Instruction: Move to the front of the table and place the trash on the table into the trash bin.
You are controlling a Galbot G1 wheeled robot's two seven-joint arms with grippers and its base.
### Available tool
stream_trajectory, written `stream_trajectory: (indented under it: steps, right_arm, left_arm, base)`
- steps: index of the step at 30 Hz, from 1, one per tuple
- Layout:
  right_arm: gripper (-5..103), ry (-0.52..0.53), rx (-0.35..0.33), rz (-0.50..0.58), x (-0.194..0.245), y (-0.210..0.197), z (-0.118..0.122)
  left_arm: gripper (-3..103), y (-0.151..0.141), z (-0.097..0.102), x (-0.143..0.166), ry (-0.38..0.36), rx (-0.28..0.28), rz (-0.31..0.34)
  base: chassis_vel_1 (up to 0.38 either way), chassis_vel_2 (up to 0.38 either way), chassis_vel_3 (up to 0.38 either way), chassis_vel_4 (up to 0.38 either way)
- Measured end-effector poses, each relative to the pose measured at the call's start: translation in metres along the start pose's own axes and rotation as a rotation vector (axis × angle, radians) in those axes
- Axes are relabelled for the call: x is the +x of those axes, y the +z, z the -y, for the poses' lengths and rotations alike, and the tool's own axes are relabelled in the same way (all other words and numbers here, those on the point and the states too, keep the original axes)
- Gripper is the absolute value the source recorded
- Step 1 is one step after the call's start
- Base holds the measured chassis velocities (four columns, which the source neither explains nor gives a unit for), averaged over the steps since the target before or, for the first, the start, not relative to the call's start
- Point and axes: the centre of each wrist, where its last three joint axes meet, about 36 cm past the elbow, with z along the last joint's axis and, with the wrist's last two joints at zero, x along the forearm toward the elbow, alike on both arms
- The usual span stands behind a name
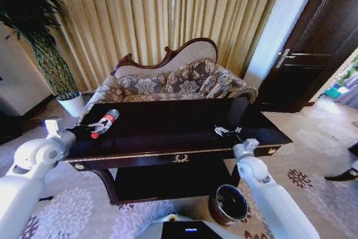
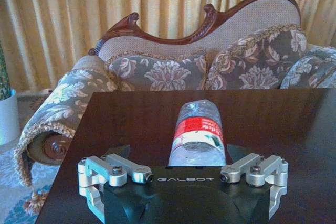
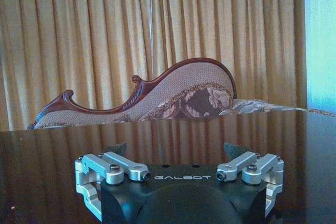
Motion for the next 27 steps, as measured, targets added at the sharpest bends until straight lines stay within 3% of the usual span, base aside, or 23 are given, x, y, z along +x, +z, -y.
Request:
stream_trajectory:
  steps: [15,27]
  right_arm:
    - [100,-0.002,0.006,0.006,0.0015,0.0018,-0.0013]
    - [100,-0.003,0.009,0.009,0.0028,0.0029,-0.0022]
  left_arm:
    - [100,0.0042,-0.0056,-0.0032,-0.01,0.017,-0.01]
    - [100,-0.0045,0.0026,-0.0011,0.007,-0.006,-0.002]
  base:
    - [0.0,0.0,0.0,0.0]
    - [0.0,0.0,0.0,0.0]
